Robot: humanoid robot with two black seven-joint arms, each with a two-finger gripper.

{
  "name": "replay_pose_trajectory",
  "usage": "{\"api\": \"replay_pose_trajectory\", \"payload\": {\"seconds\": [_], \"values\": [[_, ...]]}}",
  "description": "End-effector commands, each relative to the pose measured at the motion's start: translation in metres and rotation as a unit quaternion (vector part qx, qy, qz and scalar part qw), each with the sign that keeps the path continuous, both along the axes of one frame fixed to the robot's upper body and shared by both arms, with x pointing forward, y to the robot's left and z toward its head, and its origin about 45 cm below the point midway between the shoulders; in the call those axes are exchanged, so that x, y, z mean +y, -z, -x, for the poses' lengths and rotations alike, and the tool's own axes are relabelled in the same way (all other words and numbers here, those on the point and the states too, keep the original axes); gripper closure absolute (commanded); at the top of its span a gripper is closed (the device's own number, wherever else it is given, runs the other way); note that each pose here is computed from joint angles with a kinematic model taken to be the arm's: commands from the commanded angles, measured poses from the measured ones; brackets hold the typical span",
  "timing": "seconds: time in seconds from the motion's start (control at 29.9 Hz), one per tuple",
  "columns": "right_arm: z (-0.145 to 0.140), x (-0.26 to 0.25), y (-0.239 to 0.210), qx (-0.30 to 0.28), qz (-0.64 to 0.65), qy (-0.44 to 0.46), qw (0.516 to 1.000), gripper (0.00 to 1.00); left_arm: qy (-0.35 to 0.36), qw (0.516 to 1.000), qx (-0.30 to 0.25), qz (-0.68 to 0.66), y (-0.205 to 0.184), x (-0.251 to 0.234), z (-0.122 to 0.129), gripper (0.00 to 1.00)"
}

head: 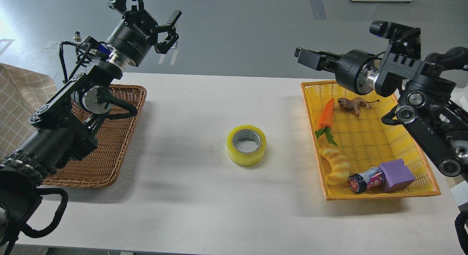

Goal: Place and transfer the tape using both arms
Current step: 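Withdraw the right gripper back above the yellow basket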

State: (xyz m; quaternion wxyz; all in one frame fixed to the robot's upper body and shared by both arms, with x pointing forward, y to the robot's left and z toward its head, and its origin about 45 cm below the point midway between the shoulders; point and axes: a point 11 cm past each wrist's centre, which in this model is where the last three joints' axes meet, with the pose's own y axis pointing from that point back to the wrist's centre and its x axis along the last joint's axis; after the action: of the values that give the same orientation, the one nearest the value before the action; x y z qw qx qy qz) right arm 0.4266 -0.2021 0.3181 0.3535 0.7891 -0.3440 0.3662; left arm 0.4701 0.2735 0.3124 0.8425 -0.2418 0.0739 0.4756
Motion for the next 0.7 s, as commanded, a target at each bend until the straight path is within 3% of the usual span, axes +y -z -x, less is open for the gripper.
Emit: {"api": "replay_pose_trajectory", "payload": {"seconds": [0.0, 0.37, 0.67], "values": [[0.003, -0.011, -0.017, -0.002, -0.098, -0.012, 0.995, 0.02, 0.000, 1.000, 0.000, -0.001, 0.000, 0.001, 0.000, 0.02], [0.008, -0.058, -0.057, -0.023, -0.348, -0.023, 0.937, 0.02, -0.005, 1.000, -0.003, -0.007, -0.003, 0.007, 0.000, 0.02], [-0.012, -0.109, -0.040, 0.030, -0.609, 0.038, 0.792, 0.02, -0.009, 1.000, -0.004, -0.010, -0.004, 0.011, 0.000, 0.02]]}}
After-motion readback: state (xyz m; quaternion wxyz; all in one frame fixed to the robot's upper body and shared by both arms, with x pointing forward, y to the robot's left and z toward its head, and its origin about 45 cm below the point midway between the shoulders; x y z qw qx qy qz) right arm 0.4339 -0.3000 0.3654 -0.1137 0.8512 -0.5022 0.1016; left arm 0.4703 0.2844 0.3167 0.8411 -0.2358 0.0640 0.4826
